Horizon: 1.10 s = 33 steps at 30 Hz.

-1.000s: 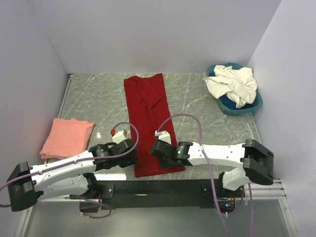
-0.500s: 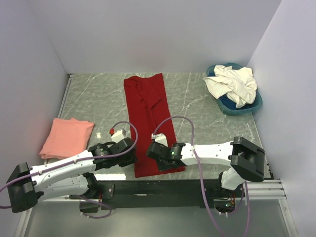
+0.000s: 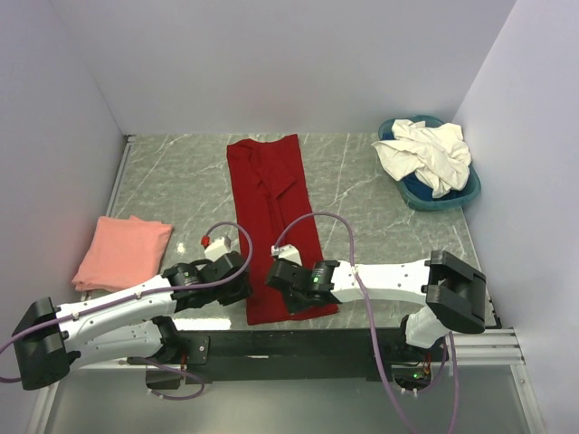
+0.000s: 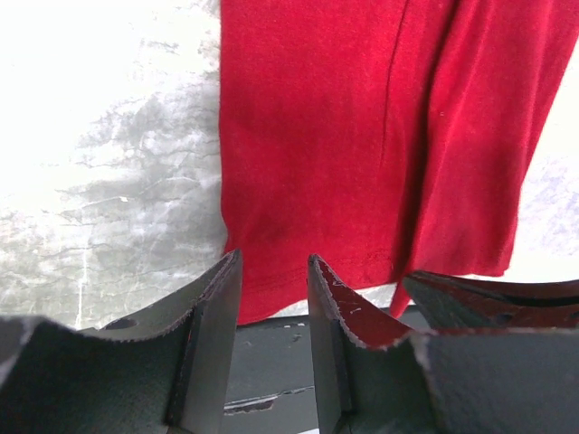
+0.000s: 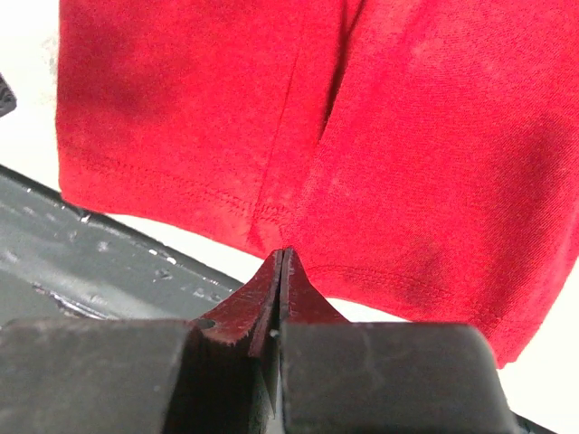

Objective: Fold and stack the t-shirts
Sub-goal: Fold the tshirt

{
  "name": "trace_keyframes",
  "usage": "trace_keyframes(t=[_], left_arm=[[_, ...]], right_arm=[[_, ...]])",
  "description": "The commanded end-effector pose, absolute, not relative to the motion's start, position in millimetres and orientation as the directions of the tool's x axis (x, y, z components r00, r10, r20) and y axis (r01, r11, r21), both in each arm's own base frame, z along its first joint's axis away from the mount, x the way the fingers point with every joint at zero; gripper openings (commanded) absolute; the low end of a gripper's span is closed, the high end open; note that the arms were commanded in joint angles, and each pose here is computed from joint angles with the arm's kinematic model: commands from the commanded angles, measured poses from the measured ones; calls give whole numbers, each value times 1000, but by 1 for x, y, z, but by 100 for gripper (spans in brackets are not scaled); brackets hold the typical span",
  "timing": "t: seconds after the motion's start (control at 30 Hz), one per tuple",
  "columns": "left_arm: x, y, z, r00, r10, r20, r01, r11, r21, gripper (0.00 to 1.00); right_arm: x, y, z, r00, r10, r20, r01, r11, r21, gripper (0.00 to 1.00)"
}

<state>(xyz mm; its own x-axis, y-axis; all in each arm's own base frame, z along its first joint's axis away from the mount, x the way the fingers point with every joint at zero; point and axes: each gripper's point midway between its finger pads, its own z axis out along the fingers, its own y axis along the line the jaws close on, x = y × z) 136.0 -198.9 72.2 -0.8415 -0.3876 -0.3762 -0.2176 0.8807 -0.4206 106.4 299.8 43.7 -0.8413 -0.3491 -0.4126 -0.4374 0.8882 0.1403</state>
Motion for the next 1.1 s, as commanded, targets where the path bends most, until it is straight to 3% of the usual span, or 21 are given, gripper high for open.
trace_keyframes(t=[0.0,0.2,0.23,0.37,0.43,0.73,0.93,1.07], left_arm=[[136,-203,70,-851,-377,-366,-203,878,-433,40],[129,-209,64,-872,-359,-331,-191,874,-446,41],[128,-210,62,-876,-354,-327,-188,876,-444,41],[123,-210,53,-887,-351,-301,-196,875,-443,41],[119,-209,47,-892,-354,-283,-205,872,-444,41],[103,-214,26,-905,-383,-187,-250,832,-495,40],[99,-217,20,-902,-400,-162,-274,821,-502,38],[92,-210,13,-899,-414,-141,-306,826,-474,24]], right_arm=[[103,319,58,-832,-354,-427,-469,859,203,0],[102,316,51,-844,-350,-406,-451,873,184,1],[102,317,54,-843,-346,-412,-452,871,193,4],[104,318,68,-838,-322,-441,-449,866,221,32],[105,312,75,-843,-287,-456,-427,872,241,36],[144,241,73,-885,-7,-466,-196,912,360,37],[170,211,83,-856,86,-509,-149,903,403,37],[171,197,70,-865,150,-478,-85,896,436,37]])
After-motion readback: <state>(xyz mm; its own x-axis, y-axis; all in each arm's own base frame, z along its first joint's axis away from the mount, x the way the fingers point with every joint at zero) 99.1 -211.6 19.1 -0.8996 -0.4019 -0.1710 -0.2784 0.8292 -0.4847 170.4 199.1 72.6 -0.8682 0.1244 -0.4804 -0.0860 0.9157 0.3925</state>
